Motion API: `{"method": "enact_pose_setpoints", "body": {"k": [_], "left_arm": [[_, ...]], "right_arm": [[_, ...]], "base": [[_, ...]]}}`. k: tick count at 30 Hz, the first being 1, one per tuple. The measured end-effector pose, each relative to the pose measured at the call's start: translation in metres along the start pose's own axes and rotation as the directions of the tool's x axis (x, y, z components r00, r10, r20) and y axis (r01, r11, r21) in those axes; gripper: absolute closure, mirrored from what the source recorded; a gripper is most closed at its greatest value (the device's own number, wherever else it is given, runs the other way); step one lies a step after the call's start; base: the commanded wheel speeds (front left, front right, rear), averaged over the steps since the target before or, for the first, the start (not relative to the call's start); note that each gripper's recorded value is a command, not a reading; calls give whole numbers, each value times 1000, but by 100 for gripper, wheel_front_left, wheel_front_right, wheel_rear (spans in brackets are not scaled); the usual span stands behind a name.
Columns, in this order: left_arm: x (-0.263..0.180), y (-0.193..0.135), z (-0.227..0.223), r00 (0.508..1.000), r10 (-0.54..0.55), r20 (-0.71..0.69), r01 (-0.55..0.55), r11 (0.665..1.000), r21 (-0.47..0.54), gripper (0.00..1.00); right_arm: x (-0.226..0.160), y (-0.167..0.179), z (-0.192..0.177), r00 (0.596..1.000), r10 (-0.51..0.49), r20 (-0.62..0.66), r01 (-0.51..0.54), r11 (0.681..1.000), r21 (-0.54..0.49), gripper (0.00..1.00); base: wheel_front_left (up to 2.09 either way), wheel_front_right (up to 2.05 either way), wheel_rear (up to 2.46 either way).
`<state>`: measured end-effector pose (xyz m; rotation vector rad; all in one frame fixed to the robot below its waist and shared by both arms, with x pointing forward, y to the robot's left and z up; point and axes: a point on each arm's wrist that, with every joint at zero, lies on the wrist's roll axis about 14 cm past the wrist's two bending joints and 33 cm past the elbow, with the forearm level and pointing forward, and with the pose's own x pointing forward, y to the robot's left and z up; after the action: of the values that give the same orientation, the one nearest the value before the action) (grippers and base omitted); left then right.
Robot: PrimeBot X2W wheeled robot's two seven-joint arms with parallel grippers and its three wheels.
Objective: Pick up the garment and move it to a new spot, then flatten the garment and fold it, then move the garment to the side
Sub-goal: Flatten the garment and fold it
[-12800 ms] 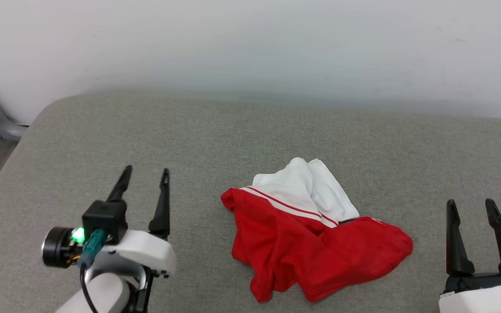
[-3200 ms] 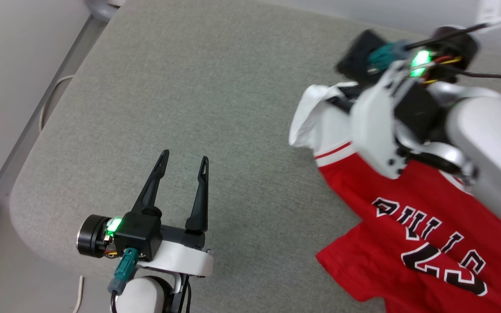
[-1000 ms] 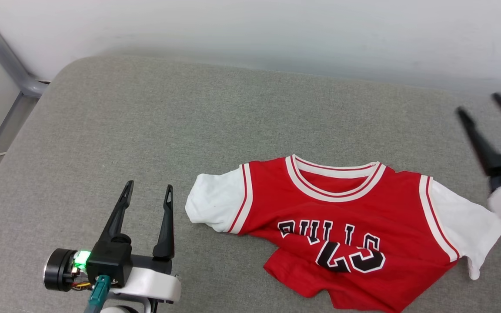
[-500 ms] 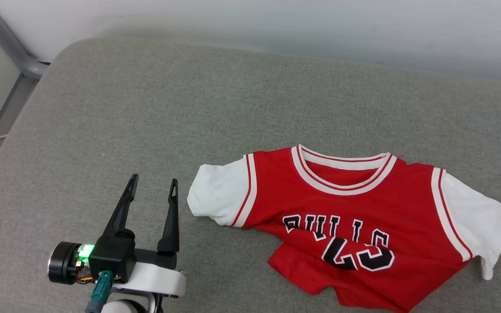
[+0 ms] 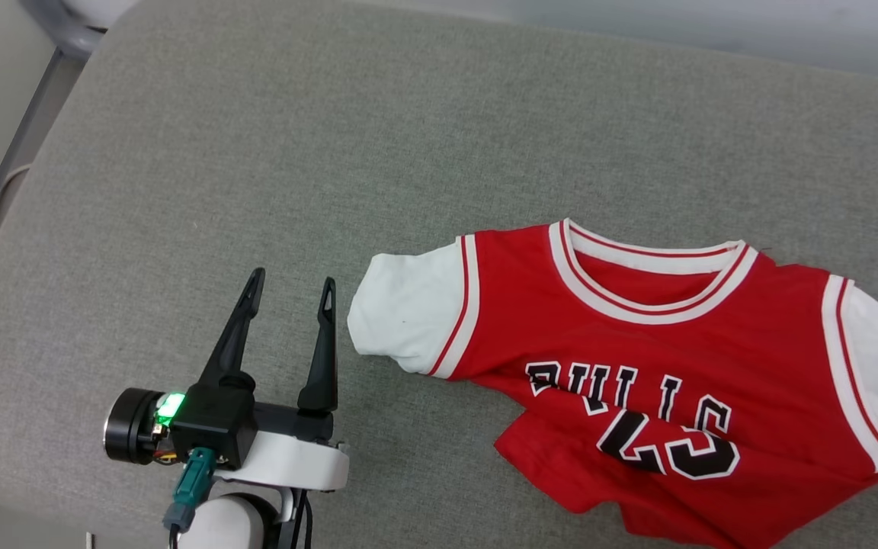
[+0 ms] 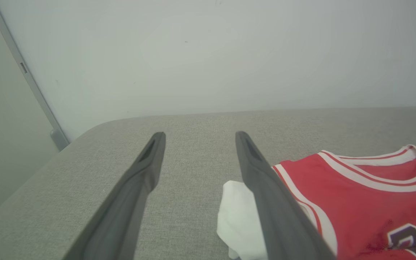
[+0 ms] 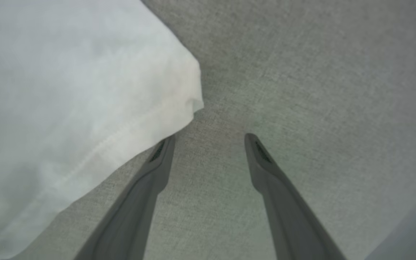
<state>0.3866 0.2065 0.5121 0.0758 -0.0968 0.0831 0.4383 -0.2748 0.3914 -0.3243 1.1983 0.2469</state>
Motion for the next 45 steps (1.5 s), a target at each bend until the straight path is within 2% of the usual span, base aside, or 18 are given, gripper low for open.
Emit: {"method": "enact_pose_setpoints", "body": {"k": [6,11,12,13,19,25,31,37,38,39,43,45], "left_arm": [[8,2,-11,1000,9,-25,-9,1000,6,0],[12,0,-15,999,3,-33,-3,1000,7,0],[13,-1,-14,1000,2,-31,-2,1000,8,0],[14,-2,-14,1000,0,-28,1,1000,8,0],[12,-4,-9,1000,-14,-13,14,1000,9,0],[6,-3,1,1000,-29,11,29,1000,13,0],[5,7,20,997,-30,66,28,999,30,0],[9,12,40,990,-56,126,46,996,77,0],[10,12,42,989,-59,132,49,996,78,0],[10,10,43,989,-63,137,53,996,77,0],[8,5,44,988,-71,137,62,996,67,0],[6,4,42,989,-71,133,63,996,62,0]], "right_arm": [[27,15,-15,994,37,-102,-43,998,-51,0],[35,19,-20,992,50,-119,-58,996,-64,0],[35,20,-19,993,51,-107,-58,996,-65,31],[35,20,-19,994,52,-95,-58,996,-65,100],[23,25,7,992,71,109,-72,997,0,100],[-15,-4,28,943,-18,332,-11,996,84,100],[-46,-35,-5,913,-123,390,47,979,199,100],[-63,-29,-31,889,-145,434,25,963,270,100],[-69,-31,-29,874,-158,460,25,959,283,66],[-73,-31,-26,857,-169,486,20,955,296,0],[-91,-30,-11,775,-208,597,7,947,321,0],[-105,-33,-1,712,-239,660,20,946,322,0]], "base": [[0,0,0],[0,0,0],[0,0,0],[0,0,0],[0,0,0],[0,0,0],[0,0,0],[0,0,0],[0,0,0],[0,0,0],[0,0,0],[0,0,0]]}}
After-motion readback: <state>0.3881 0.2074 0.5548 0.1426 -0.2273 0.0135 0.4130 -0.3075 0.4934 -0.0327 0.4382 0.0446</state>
